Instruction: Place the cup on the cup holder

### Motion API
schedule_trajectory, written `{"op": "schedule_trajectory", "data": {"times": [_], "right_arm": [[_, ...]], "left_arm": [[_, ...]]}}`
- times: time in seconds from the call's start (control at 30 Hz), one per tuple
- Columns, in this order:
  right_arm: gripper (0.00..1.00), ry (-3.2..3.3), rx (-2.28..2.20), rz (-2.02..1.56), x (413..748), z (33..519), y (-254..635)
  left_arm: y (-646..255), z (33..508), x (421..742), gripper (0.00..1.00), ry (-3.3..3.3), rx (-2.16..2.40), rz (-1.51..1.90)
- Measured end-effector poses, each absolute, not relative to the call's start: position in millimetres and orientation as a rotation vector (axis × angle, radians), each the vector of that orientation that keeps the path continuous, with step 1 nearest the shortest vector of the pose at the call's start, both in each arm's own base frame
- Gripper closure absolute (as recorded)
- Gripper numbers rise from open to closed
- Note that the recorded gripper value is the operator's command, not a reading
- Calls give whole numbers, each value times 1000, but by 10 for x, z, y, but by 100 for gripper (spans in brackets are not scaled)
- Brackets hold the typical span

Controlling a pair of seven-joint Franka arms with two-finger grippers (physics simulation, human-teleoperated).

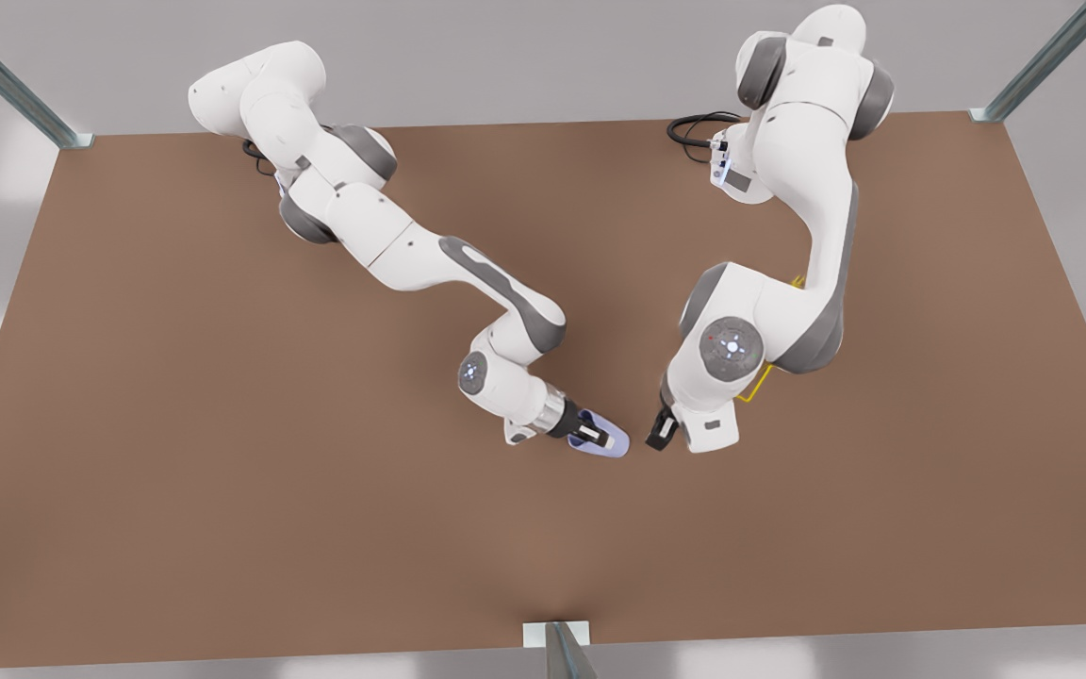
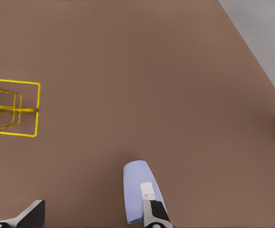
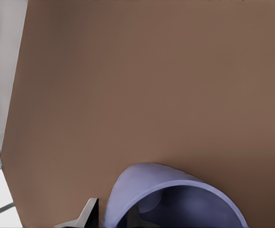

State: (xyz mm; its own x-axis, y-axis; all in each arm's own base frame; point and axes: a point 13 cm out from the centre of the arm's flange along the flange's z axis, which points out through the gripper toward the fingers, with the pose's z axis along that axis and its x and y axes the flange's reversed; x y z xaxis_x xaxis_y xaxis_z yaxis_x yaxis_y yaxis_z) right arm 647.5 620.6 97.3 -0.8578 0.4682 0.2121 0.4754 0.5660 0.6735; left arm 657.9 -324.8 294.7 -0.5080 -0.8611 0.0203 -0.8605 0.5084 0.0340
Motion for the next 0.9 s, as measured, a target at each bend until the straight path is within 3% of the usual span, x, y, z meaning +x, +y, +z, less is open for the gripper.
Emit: {"op": "schedule_trajectory", "data": {"times": [0.3, 0.53, 0.7, 0.8, 0.9], "right_arm": [[0, -2798, -834, -1179, 6610, 872, 5981], [0, -2730, -830, -1166, 6628, 777, 5637], [0, -2689, -778, -1148, 6532, 894, 5124], [0, -2697, -768, -1149, 6570, 1180, 4609], [0, -2794, -798, -1107, 6929, 1811, 3686]], "left_arm": [[-3530, 2695, 6940, 0, -2389, 2106, 145], [-4235, 2181, 6626, 0, -2247, 2196, 142], [-4209, 2236, 6748, 0, -2166, 2292, 189], [-4319, 2031, 6634, 0, -2182, 2275, 151], [-4311, 1737, 6515, 0, -2232, 2231, 78]]}}
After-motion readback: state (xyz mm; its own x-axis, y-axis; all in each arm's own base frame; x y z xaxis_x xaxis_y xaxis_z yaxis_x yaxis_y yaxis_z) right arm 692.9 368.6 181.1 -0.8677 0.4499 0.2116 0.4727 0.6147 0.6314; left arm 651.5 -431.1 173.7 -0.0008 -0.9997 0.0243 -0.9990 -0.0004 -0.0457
